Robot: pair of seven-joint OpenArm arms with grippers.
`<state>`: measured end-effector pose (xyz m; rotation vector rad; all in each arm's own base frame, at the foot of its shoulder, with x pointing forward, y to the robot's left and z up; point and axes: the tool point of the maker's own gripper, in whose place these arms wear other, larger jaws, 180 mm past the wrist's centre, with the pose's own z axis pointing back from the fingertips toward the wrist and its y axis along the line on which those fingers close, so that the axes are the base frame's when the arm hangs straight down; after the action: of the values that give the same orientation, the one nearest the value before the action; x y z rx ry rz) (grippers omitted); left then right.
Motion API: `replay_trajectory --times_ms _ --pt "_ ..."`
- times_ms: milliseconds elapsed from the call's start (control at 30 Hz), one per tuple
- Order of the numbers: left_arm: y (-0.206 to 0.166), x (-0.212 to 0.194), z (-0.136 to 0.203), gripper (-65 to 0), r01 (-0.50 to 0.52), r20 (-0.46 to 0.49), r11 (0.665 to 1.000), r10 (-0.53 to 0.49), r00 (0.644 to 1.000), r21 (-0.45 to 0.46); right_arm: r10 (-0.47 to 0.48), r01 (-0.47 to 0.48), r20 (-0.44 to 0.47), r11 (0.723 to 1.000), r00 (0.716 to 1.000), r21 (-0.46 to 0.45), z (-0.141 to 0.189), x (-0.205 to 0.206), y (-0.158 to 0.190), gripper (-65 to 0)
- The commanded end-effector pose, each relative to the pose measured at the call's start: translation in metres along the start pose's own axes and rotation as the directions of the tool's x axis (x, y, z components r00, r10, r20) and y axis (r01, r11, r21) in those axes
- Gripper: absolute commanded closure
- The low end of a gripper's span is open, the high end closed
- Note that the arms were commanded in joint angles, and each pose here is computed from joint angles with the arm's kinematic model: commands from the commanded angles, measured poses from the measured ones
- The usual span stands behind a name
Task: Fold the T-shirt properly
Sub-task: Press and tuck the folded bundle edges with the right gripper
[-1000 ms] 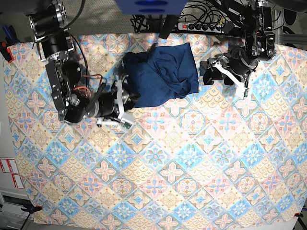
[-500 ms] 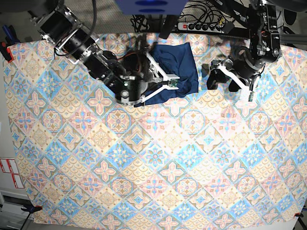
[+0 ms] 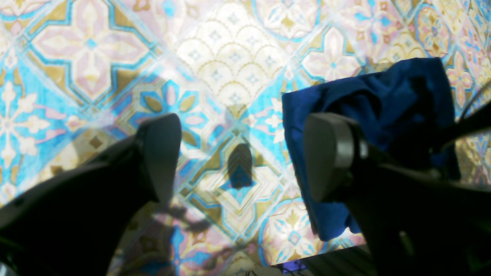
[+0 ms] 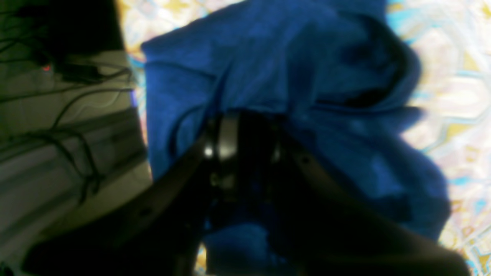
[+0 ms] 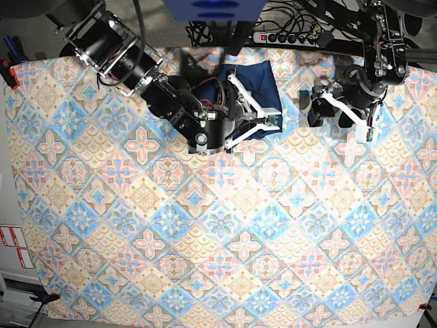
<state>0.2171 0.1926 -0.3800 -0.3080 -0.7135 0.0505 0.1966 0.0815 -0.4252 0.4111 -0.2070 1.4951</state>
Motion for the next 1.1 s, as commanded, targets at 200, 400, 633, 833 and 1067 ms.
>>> replay_trajectory --times_ms 200,400,633,833,1067 --pt "0.0 0.007 0.002 -46.5 0.005 0.027 1.0 -0.005 1.0 -0.006 0.014 -0.012 0.053 1.0 0.999 -0.027 0.008 0.037 -0.025 -9.1" --pt "-0.006 0.0 0.001 -46.5 0.017 0.005 1.0 -0.017 1.0 -0.022 -0.107 0.135 0.198 0.982 0.974 -0.132 0.046 0.032 -0.079 -8.8" --pt "-0.067 -0.022 -0.009 -46.5 0.177 -0.088 0.962 -0.199 0.976 -0.209 -0.298 0.382 0.315 0.89 0.901 -0.251 0.102 -0.033 -0.14 -8.7" --pt "-0.112 -0.038 -0.017 -46.6 0.22 -0.113 0.914 -0.272 0.956 -0.34 -0.279 0.361 0.28 0.88 0.919 -0.308 0.112 -0.066 -0.123 -9.0" --pt "-0.13 -0.054 -0.026 -46.6 0.177 -0.159 0.908 -0.252 0.955 -0.38 -0.298 0.37 0.256 0.876 0.92 -0.31 0.108 -0.085 -0.114 -9.0"
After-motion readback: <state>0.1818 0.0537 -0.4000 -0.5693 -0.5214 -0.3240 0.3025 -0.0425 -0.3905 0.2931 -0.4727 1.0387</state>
